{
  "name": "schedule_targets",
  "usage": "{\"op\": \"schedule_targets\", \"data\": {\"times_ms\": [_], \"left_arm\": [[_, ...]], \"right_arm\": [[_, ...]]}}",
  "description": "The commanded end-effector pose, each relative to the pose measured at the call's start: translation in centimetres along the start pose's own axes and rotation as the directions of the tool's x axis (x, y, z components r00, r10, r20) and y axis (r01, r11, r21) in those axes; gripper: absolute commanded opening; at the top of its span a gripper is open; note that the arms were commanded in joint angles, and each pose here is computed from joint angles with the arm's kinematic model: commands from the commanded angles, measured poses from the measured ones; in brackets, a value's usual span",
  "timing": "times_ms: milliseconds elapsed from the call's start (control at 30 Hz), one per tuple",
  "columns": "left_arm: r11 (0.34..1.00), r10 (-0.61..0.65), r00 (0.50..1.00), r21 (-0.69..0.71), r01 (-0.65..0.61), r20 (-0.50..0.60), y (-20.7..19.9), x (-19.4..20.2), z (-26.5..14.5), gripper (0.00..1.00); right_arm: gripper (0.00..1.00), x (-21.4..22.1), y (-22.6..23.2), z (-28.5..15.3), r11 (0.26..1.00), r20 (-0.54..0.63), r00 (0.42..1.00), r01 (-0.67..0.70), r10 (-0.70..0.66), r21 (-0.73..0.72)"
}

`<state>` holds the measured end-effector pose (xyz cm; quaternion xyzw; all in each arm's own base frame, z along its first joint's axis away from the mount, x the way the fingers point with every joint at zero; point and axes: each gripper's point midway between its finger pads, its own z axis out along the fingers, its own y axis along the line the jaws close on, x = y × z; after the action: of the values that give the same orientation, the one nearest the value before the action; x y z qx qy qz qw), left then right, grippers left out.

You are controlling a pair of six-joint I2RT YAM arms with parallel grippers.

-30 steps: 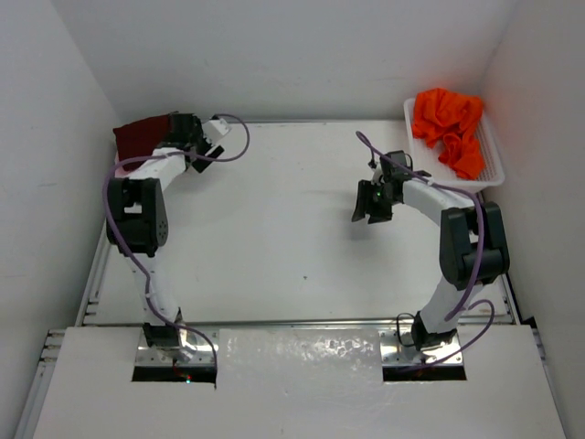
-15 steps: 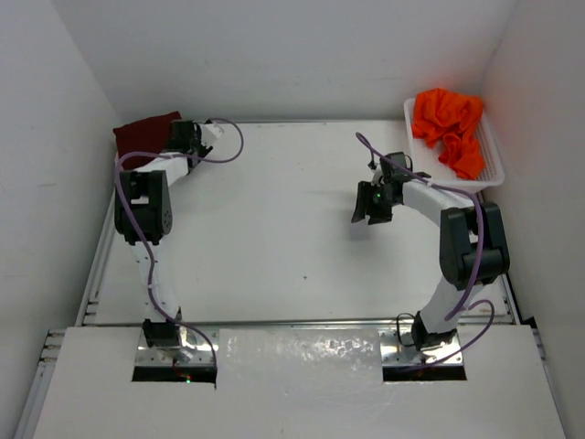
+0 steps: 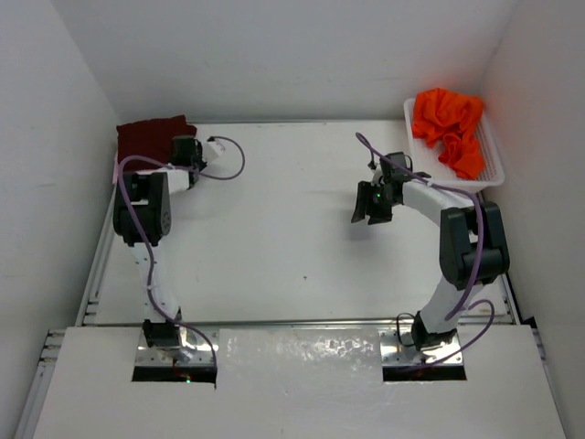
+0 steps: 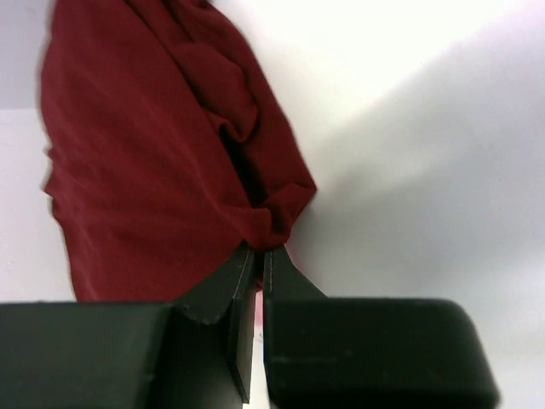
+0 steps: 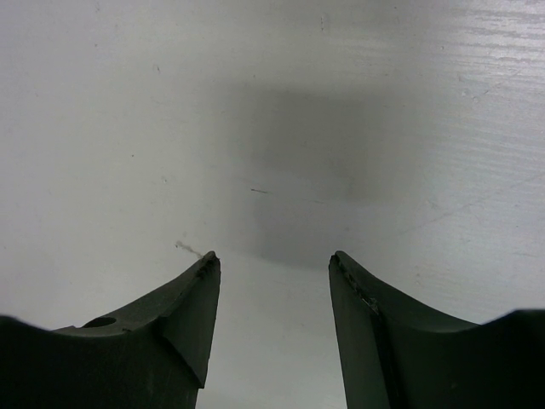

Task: Fold and stack the t-shirts
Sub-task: Grab crumpled tshirt from bin with the right arm

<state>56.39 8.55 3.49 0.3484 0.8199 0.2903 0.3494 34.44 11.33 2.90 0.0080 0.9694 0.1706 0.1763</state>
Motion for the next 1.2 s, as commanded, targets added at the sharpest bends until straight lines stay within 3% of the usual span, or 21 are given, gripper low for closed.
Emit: {"op": "schedule_targets", "data": {"times_ms": [0, 233, 267, 300, 333, 400, 433, 467, 500, 533, 600, 733, 767, 800, 833, 900, 967, 1033, 1100, 1167], "left_arm": [[0.998, 0.066, 0.994, -0.017, -0.065, 0.083, 1.6, -1.4, -2.8, 0.0], [0.994, 0.105, 0.993, 0.035, -0.107, 0.052, 0.2, 0.4, -3.3, 0.0], [0.995, 0.097, 0.994, 0.029, -0.098, 0.041, 0.3, 0.6, -3.0, 0.04], [0.997, 0.073, 0.997, 0.02, -0.074, 0.032, 0.6, 0.5, -3.0, 0.1], [0.998, 0.061, 0.998, 0.027, -0.062, 0.026, 1.1, 0.2, -3.0, 0.27], [0.999, 0.015, 0.999, 0.039, -0.016, 0.032, 1.5, -0.4, -3.1, 0.47], [0.999, -0.001, 0.999, 0.036, -0.001, 0.049, 2.4, -1.2, -3.3, 0.71], [0.998, -0.011, 0.999, 0.063, 0.009, 0.042, 2.3, -1.3, -3.9, 0.76], [0.996, -0.036, 0.998, 0.081, 0.032, 0.055, 2.3, -1.7, -4.2, 0.88], [0.995, -0.048, 0.996, 0.088, 0.042, 0.07, 3.1, -2.6, -5.2, 0.98], [0.99, -0.095, 0.99, 0.115, 0.083, 0.102, 3.6, -3.9, -6.3, 1.0], [0.969, -0.208, 0.966, 0.169, 0.181, 0.153, 6.9, -7.4, -10.2, 1.0], [0.963, -0.232, 0.959, 0.18, 0.202, 0.166, 7.5, -8.1, -11.0, 1.0], [0.946, -0.276, 0.945, 0.222, 0.235, 0.176, 7.4, -8.9, -11.6, 1.0], [0.936, -0.3, 0.936, 0.245, 0.252, 0.184, 8.2, -9.7, -12.8, 1.0], [0.899, -0.395, 0.889, 0.294, 0.324, 0.23, 9.4, -12.1, -14.6, 1.0], [0.871, -0.455, 0.856, 0.325, 0.369, 0.245, 10.1, -13.2, -15.9, 1.0], [0.829, -0.53, 0.8, 0.371, 0.419, 0.281, 11.3, -15.3, -17.6, 1.0], [0.783, -0.599, 0.744, 0.409, 0.468, 0.295, 12.4, -16.8, -19.0, 1.0], [0.751, -0.629, 0.724, 0.461, 0.473, 0.282, 12.1, -17.8, -19.1, 1.0]], "right_arm": [[0.53, -0.8, 0.6, -0.2, 0.999, 0.031, 0.999, 0.027, -0.026, -0.019], [0.55, -1.1, 0.8, -0.6, 0.999, 0.042, 0.999, 0.032, -0.031, -0.025], [0.56, -1.2, 1.0, -0.7, 0.999, 0.044, 0.999, 0.032, -0.031, -0.035], [0.56, -1.5, 1.1, -0.8, 0.999, 0.046, 0.999, 0.031, -0.03, -0.038], [0.58, -2.5, 1.6, -1.4, 0.998, 0.068, 0.997, 0.041, -0.037, -0.047], [0.61, -4.4, 2.0, -2.5, 0.997, 0.109, 0.993, 0.054, -0.048, -0.054], [0.62, -6.6, 2.7, -3.8, 0.995, 0.161, 0.985, 0.072, -0.062, -0.062], [0.67, -7.9, 2.9, -4.6, 0.995, 0.185, 0.98, 0.083, -0.07, -0.063], [0.75, -8.6, 2.4, -5.1, 0.995, 0.175, 0.982, 0.08, -0.07, -0.051], [0.78, -11.8, 3.2, -7.1, 0.994, 0.241, 0.967, 0.097, -0.082, -0.052], [0.79, -15.8, 2.6, -9.9, 0.996, 0.309, 0.949, 0.074, -0.057, -0.041], [0.76, -22.4, -3.1, -11.3, 0.997, 0.409, 0.911, -0.072, 0.053, 0.031], [0.73, -23.7, -5.8, -11.9, 0.989, 0.441, 0.891, -0.138, 0.103, 0.049], [0.56, -25.2, -7.2, -12.4, 0.979, 0.484, 0.861, -0.201, 0.158, 0.038], [0.47, -26.6, -9.3, -11.8, 0.965, 0.515, 0.837, -0.255, 0.188, 0.062], [0.4, -28.8, -13.2, -12.5, 0.932, 0.604, 0.761, -0.353, 0.235, 0.082], [0.41, -29.5, -17.2, -12.0, 0.888, 0.657, 0.71, -0.44, 0.252, 0.135], [0.51, -31.4, -19.4, -13.4, 0.852, 0.743, 0.648, -0.474, 0.166, 0.223], [0.55, -32.9, -20.4, -13.7, 0.823, 0.779, 0.617, -0.496, 0.111, 0.276], [0.61, -33.0, -22.4, -14.4, 0.74, 0.802, 0.597, -0.554, 0.032, 0.383]]}}
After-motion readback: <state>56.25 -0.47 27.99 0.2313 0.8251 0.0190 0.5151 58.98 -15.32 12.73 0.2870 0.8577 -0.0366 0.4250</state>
